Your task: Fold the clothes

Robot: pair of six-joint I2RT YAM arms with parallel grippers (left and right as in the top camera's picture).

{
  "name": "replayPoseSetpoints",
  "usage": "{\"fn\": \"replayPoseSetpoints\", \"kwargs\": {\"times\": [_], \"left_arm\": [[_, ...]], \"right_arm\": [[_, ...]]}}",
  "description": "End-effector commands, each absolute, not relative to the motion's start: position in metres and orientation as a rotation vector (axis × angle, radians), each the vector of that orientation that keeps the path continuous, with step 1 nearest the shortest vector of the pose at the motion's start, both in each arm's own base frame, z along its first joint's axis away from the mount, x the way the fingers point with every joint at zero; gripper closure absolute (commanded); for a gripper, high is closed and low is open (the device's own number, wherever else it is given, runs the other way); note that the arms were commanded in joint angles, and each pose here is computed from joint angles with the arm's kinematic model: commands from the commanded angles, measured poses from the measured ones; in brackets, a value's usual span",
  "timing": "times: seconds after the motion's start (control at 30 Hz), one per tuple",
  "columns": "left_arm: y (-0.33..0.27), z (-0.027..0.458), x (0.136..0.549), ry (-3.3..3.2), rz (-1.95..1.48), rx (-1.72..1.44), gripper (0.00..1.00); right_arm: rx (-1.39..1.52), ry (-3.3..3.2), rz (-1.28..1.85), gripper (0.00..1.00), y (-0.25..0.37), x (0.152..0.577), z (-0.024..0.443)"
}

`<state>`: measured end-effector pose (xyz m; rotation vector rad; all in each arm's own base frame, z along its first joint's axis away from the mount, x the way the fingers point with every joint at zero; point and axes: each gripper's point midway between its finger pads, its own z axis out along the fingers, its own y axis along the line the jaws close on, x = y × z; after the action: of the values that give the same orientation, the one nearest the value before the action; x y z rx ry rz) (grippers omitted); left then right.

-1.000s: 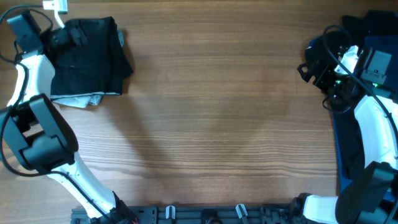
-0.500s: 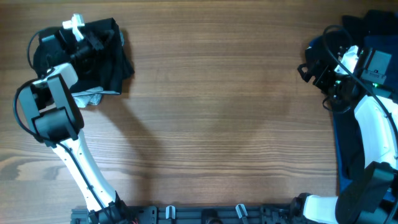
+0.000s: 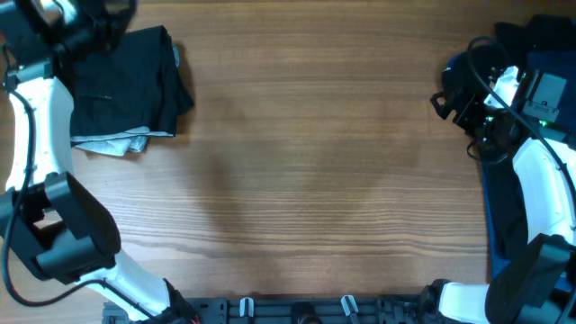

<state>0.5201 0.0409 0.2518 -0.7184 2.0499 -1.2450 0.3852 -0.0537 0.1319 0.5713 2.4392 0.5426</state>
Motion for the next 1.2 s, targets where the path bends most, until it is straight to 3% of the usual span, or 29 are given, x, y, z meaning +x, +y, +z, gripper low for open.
{"fn": "replayPoseSetpoints", "kwargs": {"times": [0.0, 0.07, 0.1, 0.13, 0.2, 0.23, 0.7, 0.9, 1.07, 1.17], "left_arm": [[0.076, 0.211, 0.496, 2.256, -0.461, -0.714, 0.69], [0.076, 0.196, 0.481, 2.350, -0.224, -0.685, 0.69], [0.076, 0.194, 0.479, 2.361, -0.190, -0.691, 0.63], [0.077, 0.193, 0.477, 2.368, -0.172, -0.696, 0.52], [0.077, 0.192, 0.477, 2.370, -0.172, -0.697, 0.14], [0.077, 0.191, 0.475, 2.380, -0.171, -0.700, 0.00], [0.077, 0.190, 0.474, 2.385, -0.170, -0.703, 0.00], [0.077, 0.190, 0.474, 2.386, -0.170, -0.703, 0.00], [0.077, 0.190, 0.474, 2.385, -0.170, -0.703, 0.00], [0.077, 0.190, 0.474, 2.385, -0.170, -0.703, 0.00]], "right_arm": [[0.558, 2.417, 0.529, 0.00, -0.055, 0.388, 0.141], [0.557, 2.416, 0.529, 0.00, -0.055, 0.388, 0.142], [0.557, 2.416, 0.529, 0.00, -0.055, 0.388, 0.142], [0.558, 2.417, 0.529, 0.00, -0.055, 0.388, 0.141], [0.557, 2.417, 0.529, 0.00, -0.055, 0.388, 0.141], [0.558, 2.417, 0.529, 0.00, -0.055, 0.388, 0.141], [0.549, 2.408, 0.527, 0.00, -0.054, 0.388, 0.146], [0.139, 2.126, 0.561, 0.00, 0.035, 0.352, 0.280], [-0.157, 1.757, 0.622, 0.00, 0.090, 0.248, 0.392], [-0.199, 1.595, 0.609, 0.00, 0.087, 0.189, 0.410]]}}
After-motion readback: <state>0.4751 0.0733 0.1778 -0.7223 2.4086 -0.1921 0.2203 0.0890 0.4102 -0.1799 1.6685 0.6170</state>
